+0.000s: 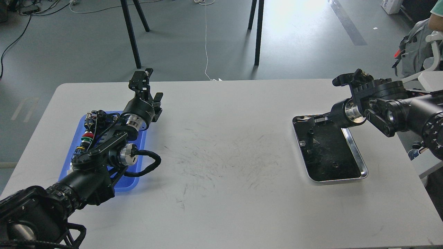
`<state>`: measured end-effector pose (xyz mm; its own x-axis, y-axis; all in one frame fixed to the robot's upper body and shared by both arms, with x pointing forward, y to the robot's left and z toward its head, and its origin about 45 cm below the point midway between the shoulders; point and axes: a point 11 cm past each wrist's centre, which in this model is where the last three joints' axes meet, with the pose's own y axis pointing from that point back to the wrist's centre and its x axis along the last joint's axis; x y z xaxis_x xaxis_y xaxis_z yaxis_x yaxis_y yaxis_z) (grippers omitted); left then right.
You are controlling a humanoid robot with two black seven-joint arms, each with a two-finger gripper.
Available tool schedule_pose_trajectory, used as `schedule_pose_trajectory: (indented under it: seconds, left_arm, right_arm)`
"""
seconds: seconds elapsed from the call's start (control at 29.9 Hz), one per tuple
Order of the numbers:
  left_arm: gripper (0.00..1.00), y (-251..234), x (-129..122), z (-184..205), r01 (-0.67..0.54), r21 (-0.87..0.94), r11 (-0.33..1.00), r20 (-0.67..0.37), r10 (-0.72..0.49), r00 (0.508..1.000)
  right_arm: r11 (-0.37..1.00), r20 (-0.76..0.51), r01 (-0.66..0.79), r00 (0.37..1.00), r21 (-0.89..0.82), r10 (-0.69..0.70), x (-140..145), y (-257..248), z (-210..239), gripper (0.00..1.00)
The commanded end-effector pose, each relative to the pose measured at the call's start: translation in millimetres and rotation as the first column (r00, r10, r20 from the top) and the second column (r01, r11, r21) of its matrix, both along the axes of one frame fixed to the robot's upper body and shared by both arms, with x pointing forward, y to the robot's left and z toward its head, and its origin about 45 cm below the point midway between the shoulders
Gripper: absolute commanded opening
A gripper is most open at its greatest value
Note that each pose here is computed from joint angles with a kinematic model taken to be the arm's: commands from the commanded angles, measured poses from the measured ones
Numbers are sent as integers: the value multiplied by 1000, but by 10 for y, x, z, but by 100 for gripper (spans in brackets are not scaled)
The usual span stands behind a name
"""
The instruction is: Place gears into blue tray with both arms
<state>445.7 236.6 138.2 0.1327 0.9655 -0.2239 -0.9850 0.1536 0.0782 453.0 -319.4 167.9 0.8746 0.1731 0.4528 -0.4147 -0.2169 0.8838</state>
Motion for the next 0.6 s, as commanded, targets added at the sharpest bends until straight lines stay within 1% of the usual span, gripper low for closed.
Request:
schedule_pose_trajectory:
  seconds: [0.0, 0.07, 0.13, 0.2, 0.3, 0.57]
  left_arm:
    - [98, -6, 1, 3, 1, -1, 1000, 1, -1, 1000]
    - [98, -2, -4, -5, -1, 0, 1000, -1, 1, 1000]
    - [98, -4, -4, -4, 0, -1, 1000, -1, 0, 1000]
    - [98, 9, -3, -6, -2, 1, 1000, -1, 2, 1000]
    - [98, -9, -6, -10, 1, 0, 1000, -2, -1, 1000]
    - [98, -26, -3, -6, 3, -2, 1000, -1, -3, 1000]
  right_arm:
    - [1000, -10, 1, 1000, -7, -1, -32, -26, -47, 10]
    - [1000, -14, 3, 1000, -10, -3, -45, -39, -69, 14]
    - [1000, -13, 4, 1000, -8, -4, -42, -35, -70, 27]
    - [1000, -14, 5, 1000, -8, -5, -47, -37, -77, 30]
    - [1000, -12, 4, 1000, -10, -5, -40, -40, -68, 42]
    - [1000, -17, 0, 1000, -7, 0, -50, -13, -88, 43]
